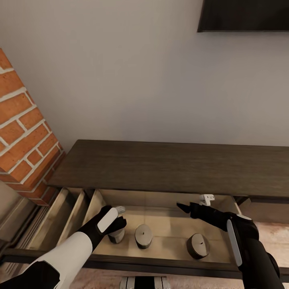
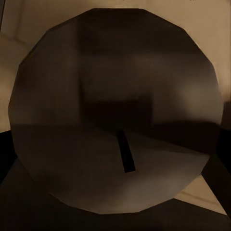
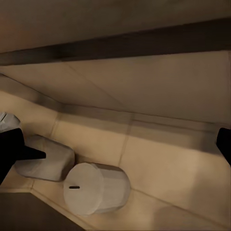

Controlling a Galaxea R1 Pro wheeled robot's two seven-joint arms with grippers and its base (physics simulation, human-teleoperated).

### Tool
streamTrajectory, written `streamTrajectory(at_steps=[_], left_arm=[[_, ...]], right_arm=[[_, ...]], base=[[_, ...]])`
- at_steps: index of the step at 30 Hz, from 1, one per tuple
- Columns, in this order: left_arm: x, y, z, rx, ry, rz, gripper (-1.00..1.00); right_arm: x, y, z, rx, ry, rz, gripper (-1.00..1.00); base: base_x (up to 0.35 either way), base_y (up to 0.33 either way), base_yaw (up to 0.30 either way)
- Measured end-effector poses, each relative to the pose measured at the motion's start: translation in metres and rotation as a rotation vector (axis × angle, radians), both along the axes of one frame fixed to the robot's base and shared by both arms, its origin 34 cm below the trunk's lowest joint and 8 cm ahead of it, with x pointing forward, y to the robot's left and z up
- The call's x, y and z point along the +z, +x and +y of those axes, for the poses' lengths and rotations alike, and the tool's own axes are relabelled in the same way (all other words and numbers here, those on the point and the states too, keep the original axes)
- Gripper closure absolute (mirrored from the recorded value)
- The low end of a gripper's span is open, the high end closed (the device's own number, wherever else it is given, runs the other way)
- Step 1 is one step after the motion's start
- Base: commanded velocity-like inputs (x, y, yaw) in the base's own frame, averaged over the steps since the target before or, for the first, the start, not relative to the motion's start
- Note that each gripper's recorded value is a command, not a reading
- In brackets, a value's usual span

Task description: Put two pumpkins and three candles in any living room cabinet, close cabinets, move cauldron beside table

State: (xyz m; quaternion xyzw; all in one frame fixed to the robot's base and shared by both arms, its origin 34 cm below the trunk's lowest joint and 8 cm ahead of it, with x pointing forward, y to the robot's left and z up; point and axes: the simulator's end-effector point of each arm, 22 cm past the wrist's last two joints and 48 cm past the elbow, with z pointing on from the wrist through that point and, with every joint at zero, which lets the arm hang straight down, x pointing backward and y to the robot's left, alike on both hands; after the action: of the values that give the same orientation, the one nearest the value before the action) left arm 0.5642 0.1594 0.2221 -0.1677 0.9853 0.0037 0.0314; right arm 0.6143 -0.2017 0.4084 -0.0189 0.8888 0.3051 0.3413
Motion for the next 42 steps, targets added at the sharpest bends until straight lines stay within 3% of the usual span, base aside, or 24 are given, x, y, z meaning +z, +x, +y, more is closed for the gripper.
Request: streamTrajectory(at_steps=[16,17,42], left_arm=[[-0.0032,-0.0023,0.0025,0.001,0.005,0.007,1.00],[-0.0034,-0.0027,0.0028,0.002,0.005,0.008,-1.00],[-0.0026,-0.0009,0.0054,0.003,0.010,0.003,-1.00]], right_arm=[[-0.0020,-0.0003,-0.0004,0.000,0.000,0.003,-1.00],[-0.0020,-0.0003,-0.0004,0.000,-0.001,0.003,-1.00],[-0.0023,-0.0004,0.0000,0.000,0.000,0.004,-1.00]], base=[[0.000,0.000,0.000],[0.000,0.000,0.000],[0.000,0.000,0.000]])
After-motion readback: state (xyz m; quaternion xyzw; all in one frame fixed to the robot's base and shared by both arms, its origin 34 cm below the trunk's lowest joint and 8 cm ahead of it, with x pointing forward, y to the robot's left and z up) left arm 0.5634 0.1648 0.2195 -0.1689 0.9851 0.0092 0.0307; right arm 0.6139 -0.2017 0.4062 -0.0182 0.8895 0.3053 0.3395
